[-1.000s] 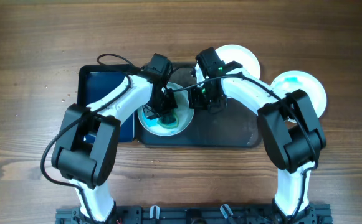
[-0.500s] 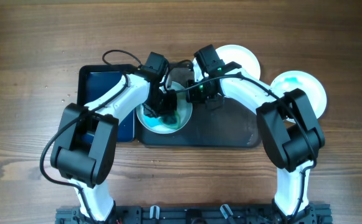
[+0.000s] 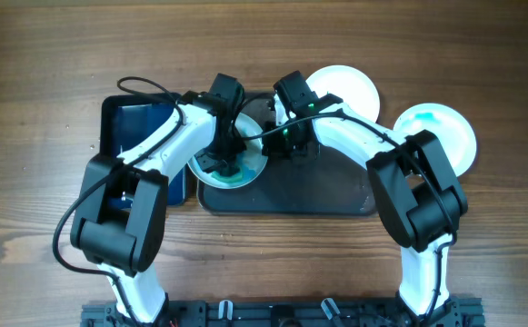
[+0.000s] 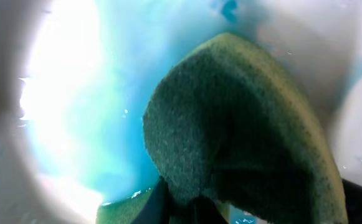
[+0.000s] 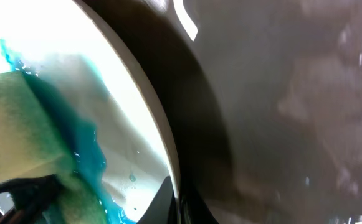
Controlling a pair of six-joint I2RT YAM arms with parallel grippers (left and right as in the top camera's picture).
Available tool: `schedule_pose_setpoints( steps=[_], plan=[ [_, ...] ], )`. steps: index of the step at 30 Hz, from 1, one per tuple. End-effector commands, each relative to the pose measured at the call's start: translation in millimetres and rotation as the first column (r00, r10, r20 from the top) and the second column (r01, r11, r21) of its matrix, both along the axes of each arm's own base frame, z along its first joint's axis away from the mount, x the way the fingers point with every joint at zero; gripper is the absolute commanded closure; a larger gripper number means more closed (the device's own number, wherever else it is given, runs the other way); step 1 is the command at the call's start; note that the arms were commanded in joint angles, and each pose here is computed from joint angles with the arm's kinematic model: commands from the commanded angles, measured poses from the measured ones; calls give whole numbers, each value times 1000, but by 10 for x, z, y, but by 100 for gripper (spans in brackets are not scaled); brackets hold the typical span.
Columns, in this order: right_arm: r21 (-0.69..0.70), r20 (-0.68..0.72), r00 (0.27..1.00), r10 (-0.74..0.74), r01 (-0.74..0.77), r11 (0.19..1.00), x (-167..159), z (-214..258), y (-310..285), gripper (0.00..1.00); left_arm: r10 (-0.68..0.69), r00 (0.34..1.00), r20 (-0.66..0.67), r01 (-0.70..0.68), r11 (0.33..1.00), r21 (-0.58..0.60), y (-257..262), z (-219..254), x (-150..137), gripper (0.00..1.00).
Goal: Clean dirty plates on tray and stack at the side
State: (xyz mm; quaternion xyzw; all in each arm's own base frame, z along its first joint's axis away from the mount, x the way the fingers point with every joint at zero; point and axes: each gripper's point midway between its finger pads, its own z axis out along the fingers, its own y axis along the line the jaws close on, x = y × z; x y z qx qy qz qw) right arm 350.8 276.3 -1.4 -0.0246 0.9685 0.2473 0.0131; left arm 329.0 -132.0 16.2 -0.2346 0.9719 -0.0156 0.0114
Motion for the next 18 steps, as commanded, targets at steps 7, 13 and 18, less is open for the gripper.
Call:
schedule_pose_setpoints(
  steps=[7, 13, 18],
  plan=[
    [-283, 118, 989, -90, 121, 951, 83, 167, -624, 96, -240, 970, -49, 237, 970, -54, 44, 14, -7, 96],
    [-279, 113, 992, 61, -27, 960, -13, 103, -600, 96, -349, 937, -4, 348, 934, -79, -23, 17, 61, 96],
    [-219, 112, 981, 161, -134, 967, -80, 109, -480, 96, -385, 917, 101, 392, 917, -72, -108, 21, 301, 96]
  ],
)
